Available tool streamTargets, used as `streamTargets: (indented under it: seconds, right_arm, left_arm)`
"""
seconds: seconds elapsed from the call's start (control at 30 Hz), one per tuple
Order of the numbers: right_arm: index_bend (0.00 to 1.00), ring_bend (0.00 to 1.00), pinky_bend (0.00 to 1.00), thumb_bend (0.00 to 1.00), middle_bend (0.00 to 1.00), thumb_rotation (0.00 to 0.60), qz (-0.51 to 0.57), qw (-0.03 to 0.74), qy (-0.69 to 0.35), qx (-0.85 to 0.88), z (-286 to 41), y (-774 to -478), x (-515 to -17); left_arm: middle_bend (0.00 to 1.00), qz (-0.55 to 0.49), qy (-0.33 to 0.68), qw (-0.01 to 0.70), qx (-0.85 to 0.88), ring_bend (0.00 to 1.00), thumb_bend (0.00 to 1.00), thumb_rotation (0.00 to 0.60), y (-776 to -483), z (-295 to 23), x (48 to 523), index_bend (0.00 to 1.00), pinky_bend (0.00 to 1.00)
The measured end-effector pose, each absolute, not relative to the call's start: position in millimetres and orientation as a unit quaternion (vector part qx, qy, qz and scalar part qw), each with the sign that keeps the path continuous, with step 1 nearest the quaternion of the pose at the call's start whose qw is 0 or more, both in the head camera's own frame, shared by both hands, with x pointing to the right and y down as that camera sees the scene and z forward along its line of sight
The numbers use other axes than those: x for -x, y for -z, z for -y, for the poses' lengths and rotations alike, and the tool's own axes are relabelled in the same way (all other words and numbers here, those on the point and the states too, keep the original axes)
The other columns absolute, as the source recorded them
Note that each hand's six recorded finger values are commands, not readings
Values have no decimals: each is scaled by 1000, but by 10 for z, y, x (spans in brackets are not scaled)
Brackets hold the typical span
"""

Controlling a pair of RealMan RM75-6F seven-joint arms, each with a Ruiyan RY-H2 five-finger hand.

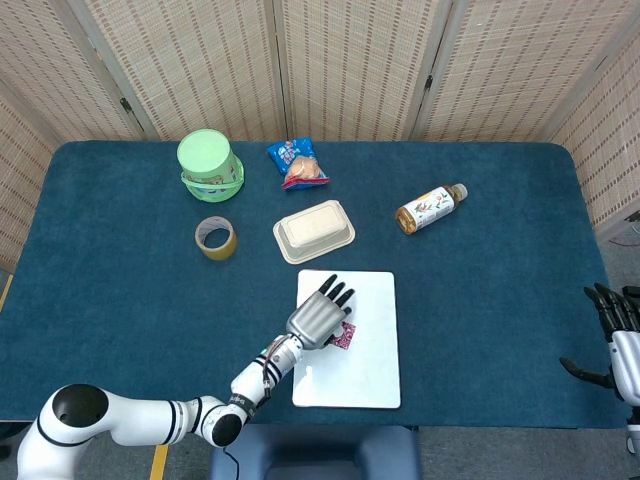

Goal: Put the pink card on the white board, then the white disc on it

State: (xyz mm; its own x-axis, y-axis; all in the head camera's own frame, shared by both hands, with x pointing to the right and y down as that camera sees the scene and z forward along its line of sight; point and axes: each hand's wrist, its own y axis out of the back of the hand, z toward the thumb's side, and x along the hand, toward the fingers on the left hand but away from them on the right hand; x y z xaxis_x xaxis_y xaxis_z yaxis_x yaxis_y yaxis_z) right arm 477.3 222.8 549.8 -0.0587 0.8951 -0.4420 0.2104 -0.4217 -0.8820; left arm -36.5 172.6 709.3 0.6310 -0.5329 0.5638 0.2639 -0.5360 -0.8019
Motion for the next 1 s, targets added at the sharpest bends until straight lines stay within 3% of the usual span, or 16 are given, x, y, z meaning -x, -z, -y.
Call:
streamTargets:
  seconds: [0.13,0.47,0.73,1.0]
  right_arm:
    - [76,62,36,153,65,600,447,298,-573,618,-2224,-5504,-4772]
    - [75,62,36,153,66,600,447,304,-570,619,-2179,-5479,-4772]
    - [76,62,36,153,65,600,447,305,-565,623,-2168,-5463,-4760]
    - [76,62,36,153,68,600,449,301,-553,634,-2132,-5452,-4748]
  left_arm:
    - [144,-94,424,466,771,72,359,600,-7061,-1707,400,217,0]
    - [144,-186,430,428,773,83,358,600,-6691,-1356,878,216,0]
    - [144,-286,467,411,729,92,359,600,-6336,-1037,1904,225,0]
    - [144,-347,530,386,671,96,359,600,-6112,-1176,3060,238,0]
